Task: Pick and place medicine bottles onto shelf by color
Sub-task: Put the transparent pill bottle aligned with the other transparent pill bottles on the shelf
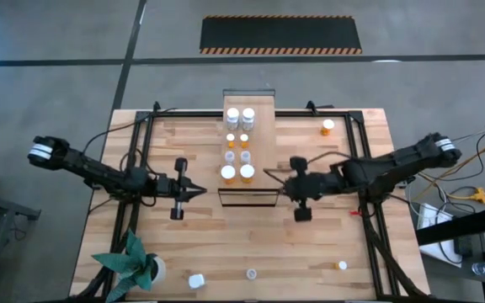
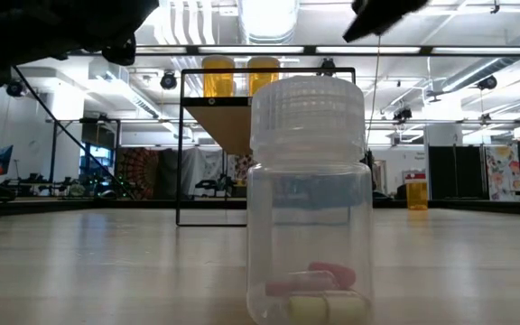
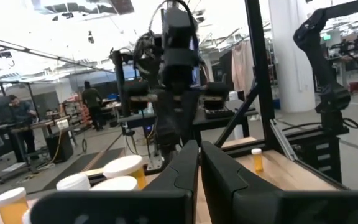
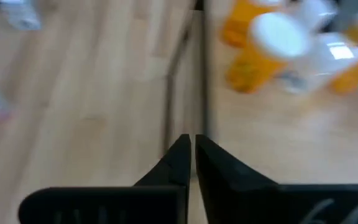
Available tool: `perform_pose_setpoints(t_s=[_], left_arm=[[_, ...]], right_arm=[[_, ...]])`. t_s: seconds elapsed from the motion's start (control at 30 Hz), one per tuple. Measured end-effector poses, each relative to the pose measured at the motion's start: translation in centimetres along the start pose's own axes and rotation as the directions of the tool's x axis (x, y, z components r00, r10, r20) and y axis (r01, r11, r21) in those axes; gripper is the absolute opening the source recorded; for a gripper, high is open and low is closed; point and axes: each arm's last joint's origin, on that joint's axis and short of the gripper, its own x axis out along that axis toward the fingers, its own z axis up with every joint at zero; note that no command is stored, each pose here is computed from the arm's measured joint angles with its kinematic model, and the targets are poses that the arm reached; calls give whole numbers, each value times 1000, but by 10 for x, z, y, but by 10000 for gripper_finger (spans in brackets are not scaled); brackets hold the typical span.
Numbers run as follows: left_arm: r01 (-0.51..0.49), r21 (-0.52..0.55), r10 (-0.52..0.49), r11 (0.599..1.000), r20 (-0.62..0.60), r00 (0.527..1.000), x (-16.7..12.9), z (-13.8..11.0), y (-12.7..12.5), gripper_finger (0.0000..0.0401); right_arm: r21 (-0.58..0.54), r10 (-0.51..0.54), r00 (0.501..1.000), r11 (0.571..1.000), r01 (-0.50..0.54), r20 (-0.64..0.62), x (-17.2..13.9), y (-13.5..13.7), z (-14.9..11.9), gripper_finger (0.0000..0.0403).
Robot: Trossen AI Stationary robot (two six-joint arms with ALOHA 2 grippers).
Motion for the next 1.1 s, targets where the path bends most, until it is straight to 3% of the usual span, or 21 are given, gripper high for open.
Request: perform_pose_setpoints(t_s=[0.17,0.5,0.63,0.73,1.1], left_arm=[[5,4,-5,1000,-23,1000,1,-4,-1,2],[7,5,-7,1000,-46,999,3,-8,-2,2],[8,4,-7,1000,-47,999,3,-9,-2,2],[8,4,-7,1000,-47,999,3,-9,-2,2],[7,-19,-8,1000,-47,999,3,-9,-2,2]], right_arm=[[-12,89,995,996,-89,50,9,29,-28,13],[-25,228,959,973,-227,169,22,99,-41,13],[-59,327,935,945,-321,141,41,131,-52,18],[-84,359,924,933,-350,133,54,152,-57,44],[-83,360,923,933,-351,139,107,195,-33,198]])
